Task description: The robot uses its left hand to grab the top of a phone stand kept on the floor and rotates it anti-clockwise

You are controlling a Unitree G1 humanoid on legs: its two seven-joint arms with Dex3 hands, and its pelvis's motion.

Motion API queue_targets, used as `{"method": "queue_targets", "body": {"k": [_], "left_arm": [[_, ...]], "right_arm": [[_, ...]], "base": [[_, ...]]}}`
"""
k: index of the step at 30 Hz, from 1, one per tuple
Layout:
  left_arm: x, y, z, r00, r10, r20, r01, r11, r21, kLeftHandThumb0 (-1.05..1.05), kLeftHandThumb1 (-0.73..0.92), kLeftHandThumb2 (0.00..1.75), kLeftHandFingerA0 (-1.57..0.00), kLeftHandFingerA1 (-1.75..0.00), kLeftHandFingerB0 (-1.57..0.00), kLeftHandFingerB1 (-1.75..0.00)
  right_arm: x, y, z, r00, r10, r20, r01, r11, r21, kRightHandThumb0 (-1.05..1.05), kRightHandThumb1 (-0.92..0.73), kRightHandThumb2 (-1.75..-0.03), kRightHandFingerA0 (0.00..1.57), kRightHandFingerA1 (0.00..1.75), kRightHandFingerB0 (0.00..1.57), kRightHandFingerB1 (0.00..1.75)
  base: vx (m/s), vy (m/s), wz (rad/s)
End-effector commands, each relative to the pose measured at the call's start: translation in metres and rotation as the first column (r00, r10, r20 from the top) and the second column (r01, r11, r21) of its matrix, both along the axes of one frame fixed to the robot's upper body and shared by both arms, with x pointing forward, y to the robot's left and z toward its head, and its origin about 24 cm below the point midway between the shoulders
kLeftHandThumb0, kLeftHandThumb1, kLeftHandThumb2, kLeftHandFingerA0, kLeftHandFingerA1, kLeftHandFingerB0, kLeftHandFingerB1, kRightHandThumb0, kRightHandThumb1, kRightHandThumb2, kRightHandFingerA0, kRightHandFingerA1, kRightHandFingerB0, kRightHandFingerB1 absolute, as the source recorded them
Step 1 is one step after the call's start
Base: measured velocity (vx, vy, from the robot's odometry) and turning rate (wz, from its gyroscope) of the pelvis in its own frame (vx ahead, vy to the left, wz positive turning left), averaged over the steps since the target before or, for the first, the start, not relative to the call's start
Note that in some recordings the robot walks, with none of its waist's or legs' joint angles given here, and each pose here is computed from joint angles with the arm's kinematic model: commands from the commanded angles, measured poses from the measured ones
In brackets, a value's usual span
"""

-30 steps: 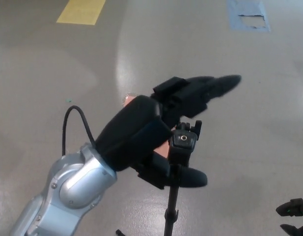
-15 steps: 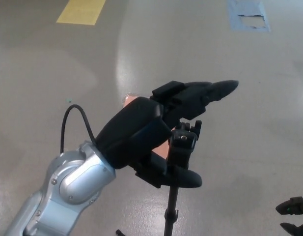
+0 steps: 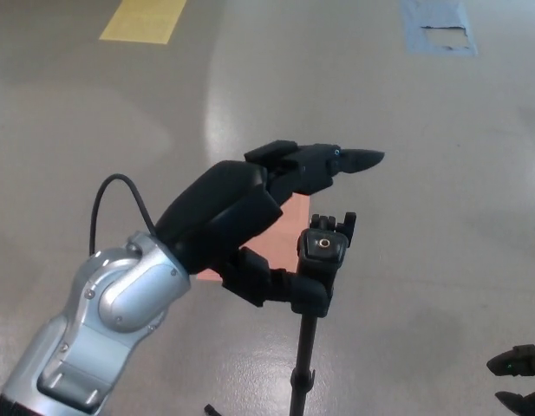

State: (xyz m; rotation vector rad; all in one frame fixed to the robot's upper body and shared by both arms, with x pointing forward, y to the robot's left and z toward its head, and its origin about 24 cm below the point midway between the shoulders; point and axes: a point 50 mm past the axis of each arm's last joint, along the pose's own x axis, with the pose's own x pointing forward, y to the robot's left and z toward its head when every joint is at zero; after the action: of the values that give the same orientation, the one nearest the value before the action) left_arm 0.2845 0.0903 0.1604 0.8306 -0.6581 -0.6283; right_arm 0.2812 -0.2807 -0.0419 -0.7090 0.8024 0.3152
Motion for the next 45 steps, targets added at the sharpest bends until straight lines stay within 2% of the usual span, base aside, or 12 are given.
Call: {"method": "queue_targets", "body": {"k": [1, 9, 10, 11, 12, 32, 33, 45], "left_arm": [[0.003, 0.002, 0.005, 0.999, 0.006, 0.043, -0.006, 1.000, -0.001, -0.54, 0.43, 0.54, -0.19, -0.30, -0.22, -0.29], [0.004, 0.001, 0.003, 0.999, 0.013, 0.041, -0.013, 1.000, 0.000, -0.56, 0.43, 0.54, -0.18, -0.30, -0.21, -0.29], [0.003, 0.000, 0.003, 0.999, 0.013, 0.038, -0.013, 1.000, 0.003, -0.56, 0.44, 0.54, -0.17, -0.30, -0.20, -0.29], [0.003, 0.000, 0.003, 0.999, 0.013, 0.037, -0.013, 1.000, 0.004, -0.56, 0.44, 0.54, -0.17, -0.30, -0.20, -0.29], [0.003, 0.000, 0.003, 0.999, 0.012, 0.037, -0.012, 1.000, 0.004, -0.57, 0.44, 0.54, -0.17, -0.30, -0.20, -0.29], [0.003, -0.004, 0.001, 0.999, 0.009, 0.043, -0.009, 1.000, 0.007, -0.57, 0.43, 0.54, -0.18, -0.31, -0.21, -0.29], [0.004, -0.004, -0.002, 0.999, 0.011, 0.039, -0.012, 1.000, 0.014, -0.56, 0.44, 0.54, -0.19, -0.31, -0.20, -0.28], [0.015, -0.006, -0.010, 0.999, 0.035, 0.025, -0.037, 0.998, 0.049, -0.56, 0.44, 0.54, -0.21, -0.31, -0.19, -0.28]], "right_arm": [[0.003, -0.006, 0.006, 1.000, 0.000, 0.013, 0.000, 1.000, -0.010, -0.39, -0.82, -0.64, 0.29, 0.38, 0.21, 0.31], [0.003, -0.006, 0.006, 1.000, 0.012, 0.012, -0.012, 1.000, -0.014, -0.39, -0.82, -0.64, 0.28, 0.38, 0.20, 0.31], [0.003, -0.006, 0.006, 1.000, 0.007, 0.012, -0.007, 1.000, -0.013, -0.22, -0.65, -1.11, 0.12, 0.52, 0.10, 0.50], [0.002, -0.006, 0.006, 1.000, 0.006, 0.011, -0.006, 1.000, -0.013, -0.22, -0.65, -1.11, 0.12, 0.52, 0.10, 0.50], [0.002, -0.006, 0.006, 1.000, 0.008, 0.014, -0.008, 1.000, -0.012, -0.44, -0.76, -0.75, 0.24, 0.42, 0.20, 0.37], [0.002, -0.006, 0.006, 1.000, -0.003, 0.014, 0.003, 1.000, 0.003, -0.44, -0.76, -0.75, 0.24, 0.42, 0.20, 0.37], [0.003, -0.006, 0.006, 1.000, -0.001, 0.014, 0.001, 1.000, 0.000, -0.22, -0.65, -1.12, 0.11, 0.52, 0.09, 0.50], [0.005, -0.005, 0.008, 1.000, 0.009, 0.018, -0.009, 1.000, -0.015, -0.22, -0.65, -1.12, 0.11, 0.52, 0.09, 0.50]], "base": [[0.00, 0.000, 0.00], [0.00, 0.000, 0.00], [0.00, 0.000, 0.00], [0.00, 0.000, 0.00], [0.00, 0.000, 0.00], [0.00, 0.000, 0.00], [0.00, 0.000, 0.00], [0.00, 0.000, 0.00]]}}
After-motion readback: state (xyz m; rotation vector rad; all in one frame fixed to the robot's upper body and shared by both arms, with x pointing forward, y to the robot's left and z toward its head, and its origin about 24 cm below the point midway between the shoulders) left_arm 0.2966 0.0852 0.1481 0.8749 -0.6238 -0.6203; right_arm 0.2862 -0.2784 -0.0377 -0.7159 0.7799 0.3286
